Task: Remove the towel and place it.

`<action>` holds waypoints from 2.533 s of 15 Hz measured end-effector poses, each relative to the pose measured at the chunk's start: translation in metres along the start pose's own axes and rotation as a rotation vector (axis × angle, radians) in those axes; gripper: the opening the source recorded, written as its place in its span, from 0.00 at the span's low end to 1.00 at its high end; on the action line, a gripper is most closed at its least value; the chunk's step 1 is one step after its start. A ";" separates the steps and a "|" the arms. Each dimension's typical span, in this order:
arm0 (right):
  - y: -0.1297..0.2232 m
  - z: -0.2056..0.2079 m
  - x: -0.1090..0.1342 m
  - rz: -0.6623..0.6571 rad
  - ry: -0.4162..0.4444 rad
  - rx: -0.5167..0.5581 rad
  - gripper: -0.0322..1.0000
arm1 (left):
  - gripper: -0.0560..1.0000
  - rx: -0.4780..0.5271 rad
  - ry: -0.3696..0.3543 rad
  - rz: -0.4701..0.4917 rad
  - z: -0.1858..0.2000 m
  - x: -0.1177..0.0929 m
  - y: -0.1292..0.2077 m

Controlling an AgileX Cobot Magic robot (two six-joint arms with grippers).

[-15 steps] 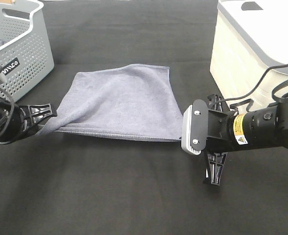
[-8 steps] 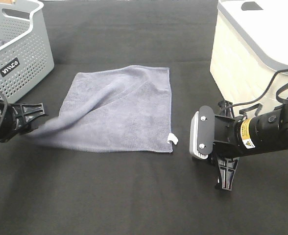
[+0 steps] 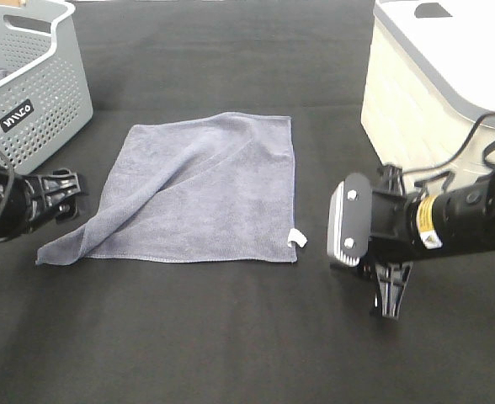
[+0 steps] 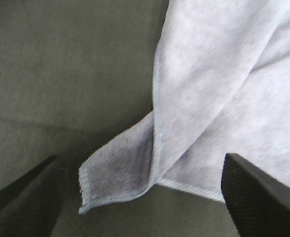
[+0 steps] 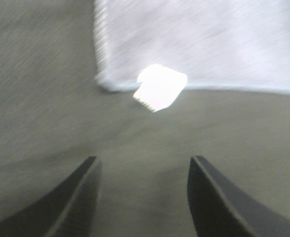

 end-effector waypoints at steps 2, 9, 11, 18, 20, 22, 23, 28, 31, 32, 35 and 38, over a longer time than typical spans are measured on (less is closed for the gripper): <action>-0.013 0.014 -0.012 -0.003 0.061 -0.037 0.55 | 0.80 -0.043 0.061 -0.001 0.009 -0.013 -0.017; -0.062 0.090 -0.061 -0.138 0.351 -0.226 0.55 | 0.80 -0.253 0.374 -0.050 0.053 -0.091 -0.120; -0.072 0.106 -0.070 -0.154 0.403 -0.270 0.55 | 0.80 -0.342 0.406 -0.097 0.071 -0.104 -0.149; -0.118 0.167 -0.143 -0.396 0.659 -0.487 0.55 | 0.79 -0.793 0.118 -0.363 0.144 -0.099 -0.253; -0.127 0.192 -0.171 -0.516 0.765 -0.551 0.55 | 0.78 -0.875 -0.170 -0.394 0.160 -0.067 -0.272; -0.125 0.212 -0.196 -0.687 0.868 -0.574 0.55 | 0.77 -0.820 -0.409 -0.404 0.171 -0.036 -0.279; -0.122 0.218 -0.210 -0.796 0.911 -0.570 0.55 | 0.77 -0.729 -0.452 -0.405 0.169 -0.023 -0.279; -0.126 0.203 -0.250 -0.904 0.903 -0.383 0.70 | 0.77 -0.347 -0.254 -0.278 0.147 0.017 -0.276; -0.133 0.213 -0.259 -0.928 0.921 -0.419 0.74 | 0.77 -0.199 -0.185 -0.205 0.153 0.039 -0.267; -0.133 0.213 -0.259 -0.928 0.921 -0.419 0.74 | 0.77 -0.199 -0.185 -0.205 0.153 0.039 -0.267; -0.204 0.188 -0.224 -0.695 0.457 -0.679 0.74 | 0.77 -0.142 -0.185 -0.228 0.152 0.042 -0.259; -0.213 0.169 -0.188 -0.626 0.195 -0.587 0.70 | 0.77 -0.118 -0.188 -0.234 0.152 0.043 -0.256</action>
Point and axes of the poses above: a point on each arm's last joint axis where the gripper is mounted, z pointing back along that axis away from the gripper, x along the wrist's bending axis when the last joint is at zero, y = z × x, the point moved 6 cm from there along -z, pointing out along that axis toward the gripper, and after that the axes turned 8 degrees about -z, right-handed, at the moved point
